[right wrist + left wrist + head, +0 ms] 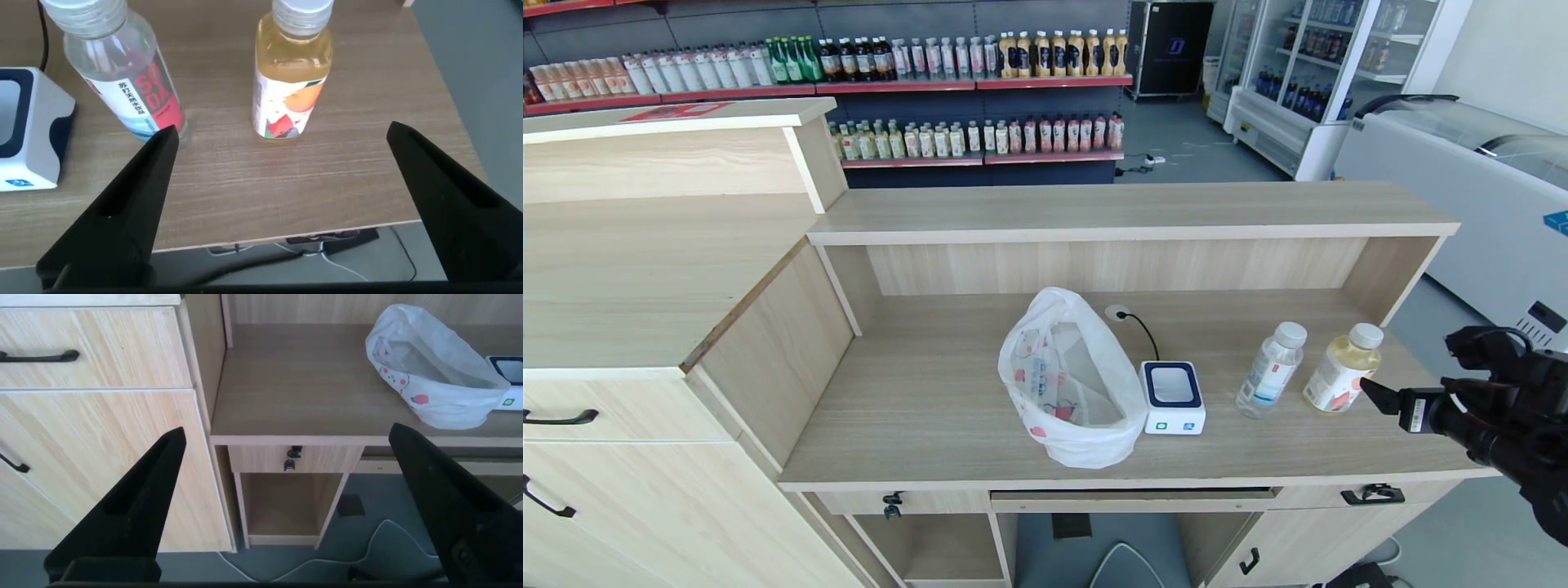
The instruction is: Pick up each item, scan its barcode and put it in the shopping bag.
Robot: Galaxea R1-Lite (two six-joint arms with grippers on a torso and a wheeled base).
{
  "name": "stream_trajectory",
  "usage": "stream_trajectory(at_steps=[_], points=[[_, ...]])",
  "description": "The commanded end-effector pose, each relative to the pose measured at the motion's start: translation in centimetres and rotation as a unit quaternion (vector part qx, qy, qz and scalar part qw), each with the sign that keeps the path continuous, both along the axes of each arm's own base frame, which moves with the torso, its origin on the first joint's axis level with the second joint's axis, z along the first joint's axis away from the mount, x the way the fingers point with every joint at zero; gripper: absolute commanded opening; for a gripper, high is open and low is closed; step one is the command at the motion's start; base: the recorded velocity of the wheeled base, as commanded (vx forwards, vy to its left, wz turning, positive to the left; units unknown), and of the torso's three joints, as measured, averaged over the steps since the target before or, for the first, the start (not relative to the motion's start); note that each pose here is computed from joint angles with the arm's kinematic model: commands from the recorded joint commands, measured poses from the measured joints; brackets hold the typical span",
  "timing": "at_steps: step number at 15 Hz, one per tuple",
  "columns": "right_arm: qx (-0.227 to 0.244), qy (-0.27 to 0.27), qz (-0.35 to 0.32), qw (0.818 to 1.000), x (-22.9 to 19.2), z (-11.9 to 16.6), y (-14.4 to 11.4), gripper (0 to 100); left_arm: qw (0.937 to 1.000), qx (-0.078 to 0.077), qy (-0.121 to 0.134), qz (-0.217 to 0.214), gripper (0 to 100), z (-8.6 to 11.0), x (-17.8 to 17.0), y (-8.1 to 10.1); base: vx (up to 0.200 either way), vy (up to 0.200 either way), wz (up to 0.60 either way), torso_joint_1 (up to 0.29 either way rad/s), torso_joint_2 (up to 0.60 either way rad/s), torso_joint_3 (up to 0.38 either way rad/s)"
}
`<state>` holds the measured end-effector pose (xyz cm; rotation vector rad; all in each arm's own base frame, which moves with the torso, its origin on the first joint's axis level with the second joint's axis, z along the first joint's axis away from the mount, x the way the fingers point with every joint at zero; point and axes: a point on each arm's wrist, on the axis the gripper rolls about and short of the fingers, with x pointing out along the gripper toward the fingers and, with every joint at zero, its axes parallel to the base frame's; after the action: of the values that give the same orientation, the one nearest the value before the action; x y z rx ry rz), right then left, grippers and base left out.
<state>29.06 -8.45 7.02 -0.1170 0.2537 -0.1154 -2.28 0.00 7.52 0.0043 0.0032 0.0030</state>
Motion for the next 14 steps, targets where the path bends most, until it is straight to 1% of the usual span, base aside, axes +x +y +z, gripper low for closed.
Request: stream_trajectory(at_steps=[1,7,14], points=[[0.006,0.015,0.002,1.0,1.1,-1.5,-0.3,100,1.0,0.0,0.001,0.0,100,0.0,0.0,0.0,0.0,0.0,0.0,0.0,0.0,0.0],[0.008,-0.002,0.055,0.998,3.8,-2.4,1.5,100,1.0,0.0,0.001,0.0,100,0.0,0.0,0.0,0.0,0.0,0.0,0.0,0.0,0.0],[0.0,-0.018,0.08,0.997,6.7,-3.3,2.3,100,1.0,0.0,0.001,0.0,100,0.0,0.0,0.0,0.0,0.0,0.0,0.0,0.0,0.0]])
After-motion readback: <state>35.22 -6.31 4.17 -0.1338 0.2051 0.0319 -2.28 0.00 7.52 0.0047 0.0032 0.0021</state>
